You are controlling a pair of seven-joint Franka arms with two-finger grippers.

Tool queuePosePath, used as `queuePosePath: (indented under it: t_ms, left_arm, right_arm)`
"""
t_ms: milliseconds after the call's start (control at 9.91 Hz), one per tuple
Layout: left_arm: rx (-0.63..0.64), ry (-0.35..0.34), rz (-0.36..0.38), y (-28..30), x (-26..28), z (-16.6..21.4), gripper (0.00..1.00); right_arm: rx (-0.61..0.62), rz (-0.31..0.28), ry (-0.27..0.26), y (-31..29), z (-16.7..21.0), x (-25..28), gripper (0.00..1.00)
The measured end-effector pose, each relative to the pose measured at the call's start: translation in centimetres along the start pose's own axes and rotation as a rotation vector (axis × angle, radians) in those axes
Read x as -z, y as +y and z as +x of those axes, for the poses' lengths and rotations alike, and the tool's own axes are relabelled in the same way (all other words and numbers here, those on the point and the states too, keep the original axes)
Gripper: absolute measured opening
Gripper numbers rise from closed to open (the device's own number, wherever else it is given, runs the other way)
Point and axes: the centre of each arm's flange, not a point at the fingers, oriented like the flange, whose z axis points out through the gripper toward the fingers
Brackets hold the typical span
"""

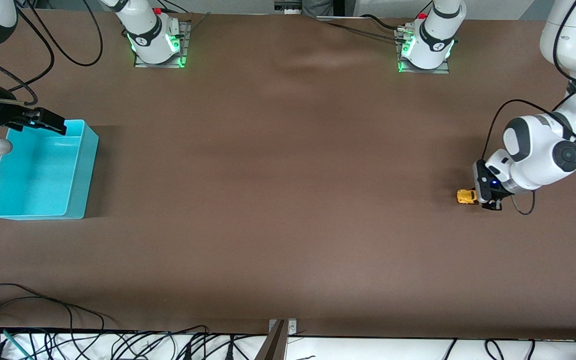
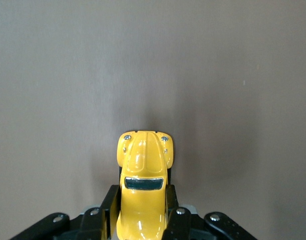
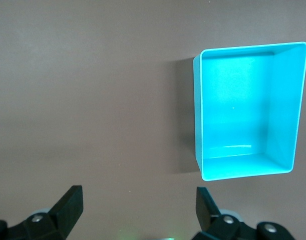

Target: Wind up and store yellow beetle car

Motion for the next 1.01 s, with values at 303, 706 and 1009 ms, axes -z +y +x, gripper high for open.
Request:
queuePosePath:
  t_ms: [303, 706, 1009]
  left_arm:
    - [-0.012, 0.0, 0.007, -0.1, 0.1, -3.3, 0.41]
    - [-0.014, 0.002, 0.001, -0.3, -0.1, -3.5, 0.47]
    - [-0.017, 0.02, -0.051, -1.9, 0.2, -3.9, 0.86]
  right_arm:
    - [0.0, 0.0, 0.0, 0.0, 0.0, 0.0, 1.0]
    - [0.0, 0.0, 0.0, 0.0, 0.0, 0.0, 1.0]
    - [0.0, 0.0, -0.001, 0.0, 0.0, 0.0, 1.0]
